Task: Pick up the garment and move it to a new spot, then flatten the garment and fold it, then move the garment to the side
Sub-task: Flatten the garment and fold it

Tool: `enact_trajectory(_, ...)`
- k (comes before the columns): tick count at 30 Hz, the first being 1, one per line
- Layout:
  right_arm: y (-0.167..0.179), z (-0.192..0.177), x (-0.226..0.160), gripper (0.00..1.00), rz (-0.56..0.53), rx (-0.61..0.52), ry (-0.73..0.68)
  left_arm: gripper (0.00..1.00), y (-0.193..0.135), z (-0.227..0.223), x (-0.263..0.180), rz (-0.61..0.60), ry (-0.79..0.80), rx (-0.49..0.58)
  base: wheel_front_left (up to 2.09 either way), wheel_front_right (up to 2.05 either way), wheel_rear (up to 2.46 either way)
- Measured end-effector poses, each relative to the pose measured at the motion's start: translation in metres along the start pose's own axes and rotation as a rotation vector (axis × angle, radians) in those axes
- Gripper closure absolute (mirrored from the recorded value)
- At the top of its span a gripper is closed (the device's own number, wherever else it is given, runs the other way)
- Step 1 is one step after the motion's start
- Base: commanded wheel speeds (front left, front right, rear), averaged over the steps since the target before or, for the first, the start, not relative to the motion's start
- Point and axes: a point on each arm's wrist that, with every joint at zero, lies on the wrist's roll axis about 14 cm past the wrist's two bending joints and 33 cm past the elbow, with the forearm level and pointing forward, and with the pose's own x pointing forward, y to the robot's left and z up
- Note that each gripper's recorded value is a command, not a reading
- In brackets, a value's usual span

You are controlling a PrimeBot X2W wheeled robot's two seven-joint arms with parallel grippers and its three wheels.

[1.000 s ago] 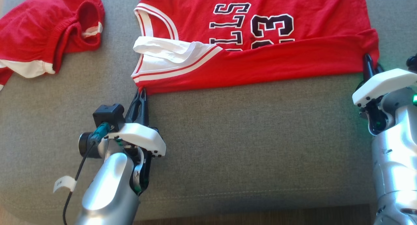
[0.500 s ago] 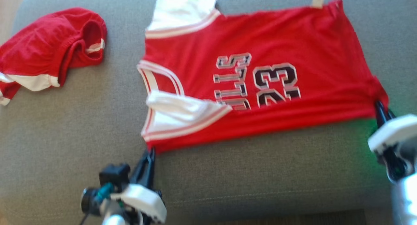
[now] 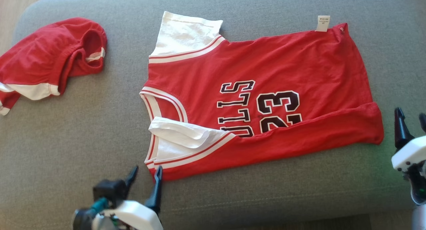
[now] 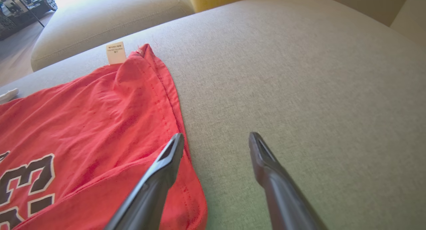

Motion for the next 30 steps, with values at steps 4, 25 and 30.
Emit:
enact_trajectory(4, 0.015, 0.011, -0.001, 0.00, 0.023, -0.030, -0.046, 0.00, 0.003, 0.037, 0.008, -0.005, -0.103, 0.040, 0.00, 0.00, 0.00)
enact_trajectory(25, 0.064, -0.004, 0.055, 0.00, 0.124, -0.053, -0.016, 0.00, -0.002, 0.181, 0.220, -0.270, 0.045, 0.426, 0.00, 0.00, 0.00)
enact_trajectory(30, 0.054, -0.007, 0.067, 0.00, 0.094, -0.065, -0.022, 0.00, 0.005, 0.145, 0.254, -0.276, 0.157, 0.493, 0.00, 0.00, 0.00)
